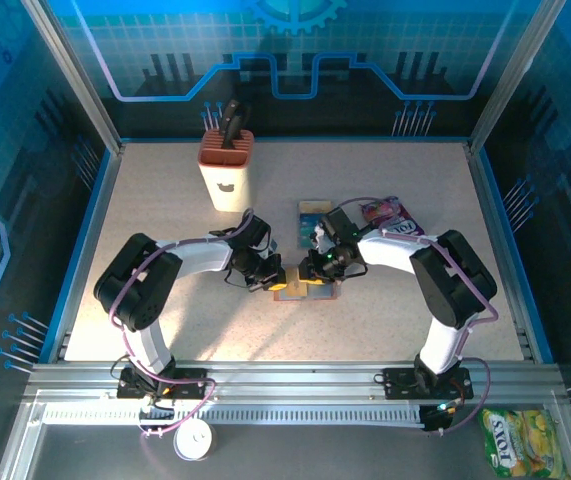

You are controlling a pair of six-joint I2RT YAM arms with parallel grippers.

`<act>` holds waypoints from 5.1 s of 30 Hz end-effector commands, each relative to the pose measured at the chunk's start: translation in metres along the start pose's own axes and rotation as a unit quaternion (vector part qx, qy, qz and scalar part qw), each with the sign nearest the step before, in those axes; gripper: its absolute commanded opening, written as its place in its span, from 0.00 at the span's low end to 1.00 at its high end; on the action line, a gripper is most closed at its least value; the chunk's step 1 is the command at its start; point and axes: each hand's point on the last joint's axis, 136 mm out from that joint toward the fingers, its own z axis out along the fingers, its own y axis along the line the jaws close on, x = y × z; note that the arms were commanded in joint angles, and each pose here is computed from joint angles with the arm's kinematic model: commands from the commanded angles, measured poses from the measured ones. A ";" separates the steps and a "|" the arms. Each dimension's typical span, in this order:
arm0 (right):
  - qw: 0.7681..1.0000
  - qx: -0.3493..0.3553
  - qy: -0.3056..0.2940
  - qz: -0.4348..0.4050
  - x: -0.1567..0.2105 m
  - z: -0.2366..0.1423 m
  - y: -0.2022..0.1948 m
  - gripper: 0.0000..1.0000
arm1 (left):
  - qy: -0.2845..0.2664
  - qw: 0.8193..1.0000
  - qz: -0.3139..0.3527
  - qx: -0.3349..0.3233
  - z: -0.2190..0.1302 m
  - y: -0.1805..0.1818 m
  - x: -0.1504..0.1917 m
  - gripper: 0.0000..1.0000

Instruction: Take the credit cards out of the card holder

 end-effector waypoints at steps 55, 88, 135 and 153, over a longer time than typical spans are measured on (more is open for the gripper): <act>1.000 -0.014 -0.005 0.011 0.008 -0.024 -0.010 0.08 | 0.003 1.000 -0.005 -0.027 -0.001 0.012 0.002 0.00; 0.999 0.036 0.003 -0.002 0.009 -0.032 -0.017 0.07 | -0.003 1.000 0.000 -0.007 -0.001 0.000 -0.004 0.01; 0.885 0.194 -0.023 -0.424 -0.049 -0.136 0.020 0.00 | -0.016 0.999 0.019 -0.040 -0.015 0.011 0.001 0.02; 0.770 0.257 0.049 -0.582 -0.132 -0.143 0.009 0.00 | -0.016 0.999 0.008 -0.051 -0.024 0.032 0.010 0.03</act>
